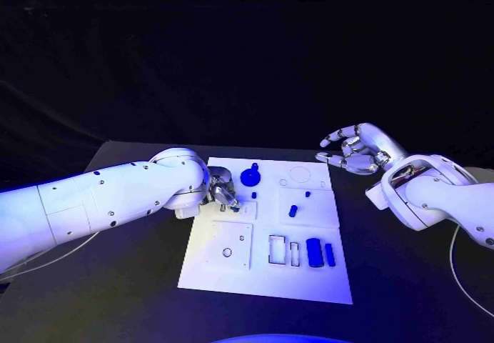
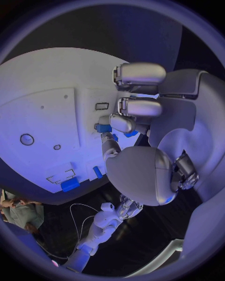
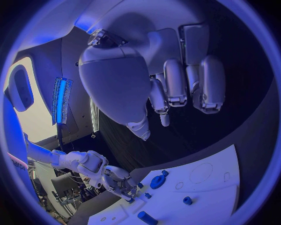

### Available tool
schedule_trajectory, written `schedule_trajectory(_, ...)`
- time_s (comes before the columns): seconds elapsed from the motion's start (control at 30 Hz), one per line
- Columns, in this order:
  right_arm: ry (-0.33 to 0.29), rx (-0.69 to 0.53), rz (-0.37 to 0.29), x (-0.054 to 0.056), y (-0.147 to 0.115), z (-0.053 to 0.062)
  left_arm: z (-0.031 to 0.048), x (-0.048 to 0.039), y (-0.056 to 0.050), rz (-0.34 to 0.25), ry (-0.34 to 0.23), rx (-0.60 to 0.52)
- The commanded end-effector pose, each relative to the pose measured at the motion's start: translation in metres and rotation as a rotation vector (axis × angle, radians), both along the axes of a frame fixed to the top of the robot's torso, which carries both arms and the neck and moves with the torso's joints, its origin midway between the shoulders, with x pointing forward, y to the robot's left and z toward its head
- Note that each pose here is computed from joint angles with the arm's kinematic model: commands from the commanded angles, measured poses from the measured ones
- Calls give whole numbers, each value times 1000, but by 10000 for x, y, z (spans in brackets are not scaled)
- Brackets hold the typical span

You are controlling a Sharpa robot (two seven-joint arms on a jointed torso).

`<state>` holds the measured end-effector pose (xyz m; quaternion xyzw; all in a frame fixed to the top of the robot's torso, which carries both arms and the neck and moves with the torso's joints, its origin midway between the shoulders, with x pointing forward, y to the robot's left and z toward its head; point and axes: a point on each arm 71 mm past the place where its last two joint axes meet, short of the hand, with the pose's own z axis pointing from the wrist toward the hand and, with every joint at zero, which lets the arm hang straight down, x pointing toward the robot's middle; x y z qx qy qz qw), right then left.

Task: Assemble the parts on the task board

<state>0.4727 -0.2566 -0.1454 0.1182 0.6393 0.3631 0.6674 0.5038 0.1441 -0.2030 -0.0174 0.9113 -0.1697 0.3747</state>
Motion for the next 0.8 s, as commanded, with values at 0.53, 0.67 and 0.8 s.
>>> schedule_trajectory(0.53, 1, -4, 13, -4, 7, -8, -33, -23, -12, -39, 2, 43)
schedule_trajectory(0.67, 1, -4, 13, -4, 7, -10, -37, -30, -12, -45, 8, 49)
schedule_trajectory(0.8, 2, -4, 13, -4, 6, -11, -39, -34, -9, -49, 13, 52)
